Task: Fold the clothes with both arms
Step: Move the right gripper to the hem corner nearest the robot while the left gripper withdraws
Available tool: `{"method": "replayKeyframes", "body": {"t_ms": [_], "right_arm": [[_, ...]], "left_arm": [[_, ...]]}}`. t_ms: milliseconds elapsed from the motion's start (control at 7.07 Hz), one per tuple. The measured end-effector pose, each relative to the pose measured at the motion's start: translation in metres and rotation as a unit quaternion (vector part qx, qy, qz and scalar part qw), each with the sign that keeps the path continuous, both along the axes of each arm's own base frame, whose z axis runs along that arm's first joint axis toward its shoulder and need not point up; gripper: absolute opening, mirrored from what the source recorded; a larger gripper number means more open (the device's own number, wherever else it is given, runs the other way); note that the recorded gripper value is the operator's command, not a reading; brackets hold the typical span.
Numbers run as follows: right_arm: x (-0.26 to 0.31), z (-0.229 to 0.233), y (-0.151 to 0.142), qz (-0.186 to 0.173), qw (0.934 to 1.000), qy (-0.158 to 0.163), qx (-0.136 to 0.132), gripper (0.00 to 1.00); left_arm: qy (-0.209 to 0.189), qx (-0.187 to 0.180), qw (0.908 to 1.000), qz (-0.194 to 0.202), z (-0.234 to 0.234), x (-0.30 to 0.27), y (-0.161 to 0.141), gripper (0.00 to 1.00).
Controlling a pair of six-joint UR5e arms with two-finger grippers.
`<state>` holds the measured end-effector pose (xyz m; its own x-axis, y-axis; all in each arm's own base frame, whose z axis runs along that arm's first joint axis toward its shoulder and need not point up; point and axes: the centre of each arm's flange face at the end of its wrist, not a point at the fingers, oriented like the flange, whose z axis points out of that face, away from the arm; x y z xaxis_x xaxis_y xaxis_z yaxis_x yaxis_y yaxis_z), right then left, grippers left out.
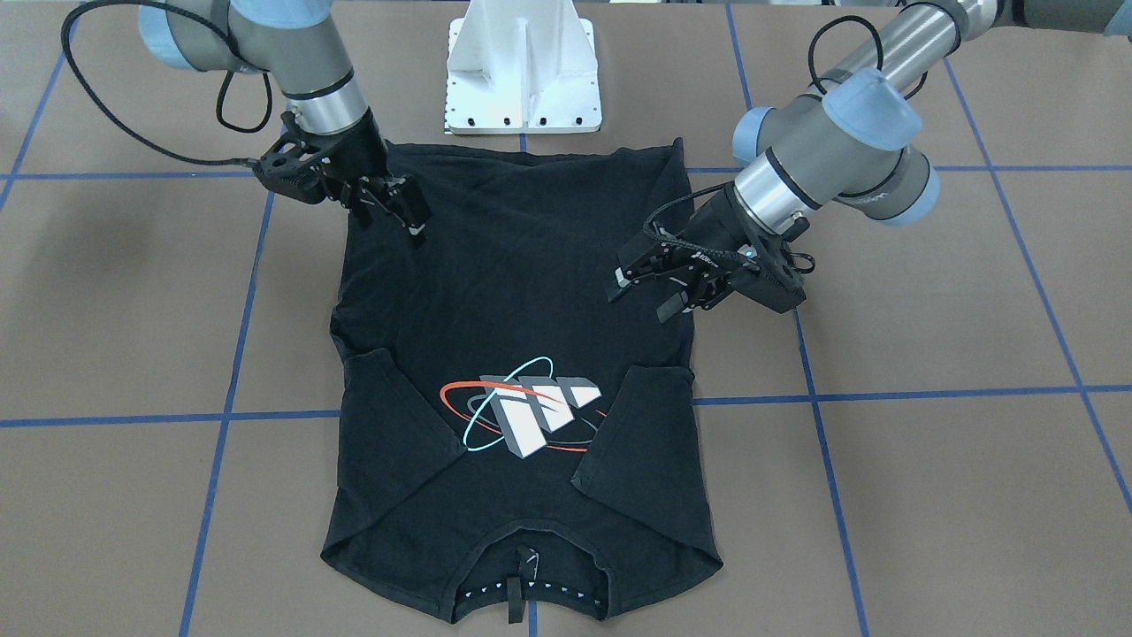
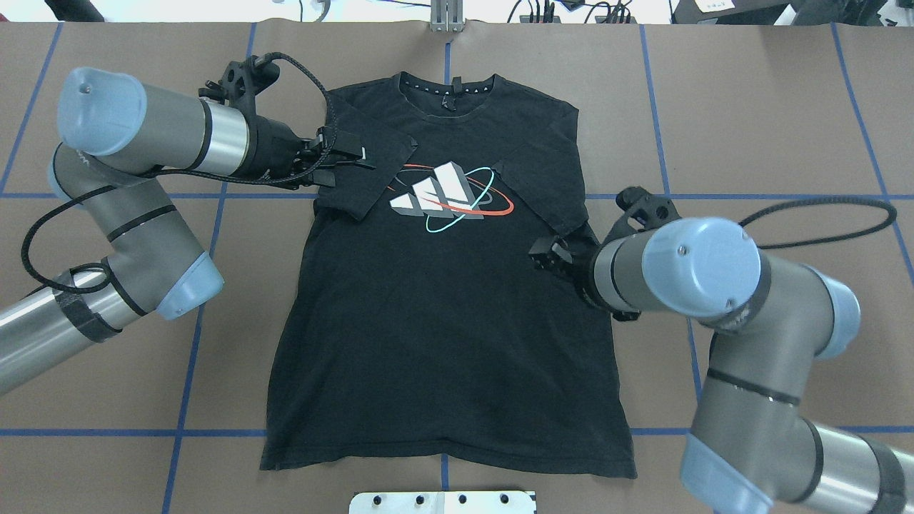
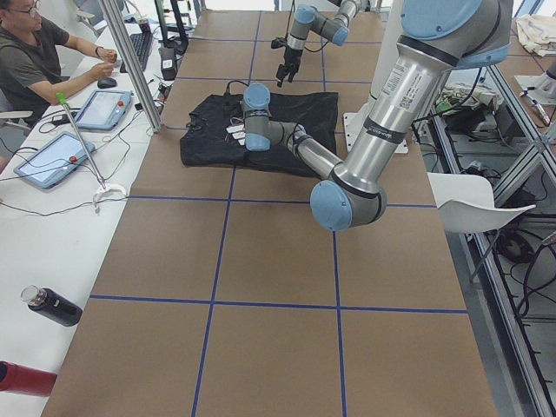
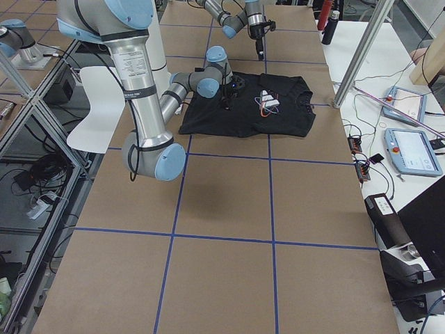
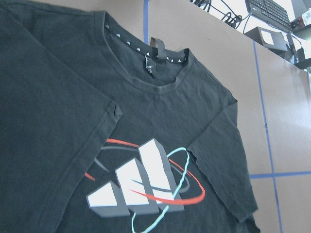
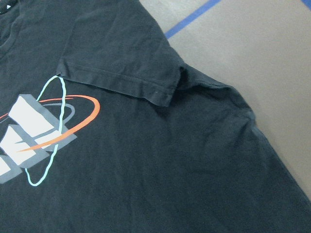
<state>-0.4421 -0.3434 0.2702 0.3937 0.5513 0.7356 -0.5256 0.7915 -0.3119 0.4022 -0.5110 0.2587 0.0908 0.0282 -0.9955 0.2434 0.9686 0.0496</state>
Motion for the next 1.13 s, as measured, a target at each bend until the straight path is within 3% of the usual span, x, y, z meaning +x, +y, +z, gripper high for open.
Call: {"method": "replayKeyframes", "body": {"t_ms": [283,566,708,1132], "right_arm": [[-0.005,0.039,0.081,0.004,0.9985,0.027,-0.047,0.99],[-0.009,0.078,0.158,0.01,0.997,0.04,-0.065,0.95],[-0.011,0.09,0.179,0.008,0.9969,0.046,-0.064,0.9],[-0.016,0.108,0.206,0.005,0.9958,0.057,-0.071,0.81]], "left_arm": [[-0.005,-0.01,0.9999,0.002,0.012,-0.006,0.004,0.91],[-0.008,-0.012,0.9999,0.0,0.017,-0.006,0.004,0.91],[-0.008,-0.012,0.9999,0.0,0.017,-0.006,0.004,0.91],[-0.01,-0.013,0.9999,-0.001,0.019,-0.005,0.004,0.91]]}}
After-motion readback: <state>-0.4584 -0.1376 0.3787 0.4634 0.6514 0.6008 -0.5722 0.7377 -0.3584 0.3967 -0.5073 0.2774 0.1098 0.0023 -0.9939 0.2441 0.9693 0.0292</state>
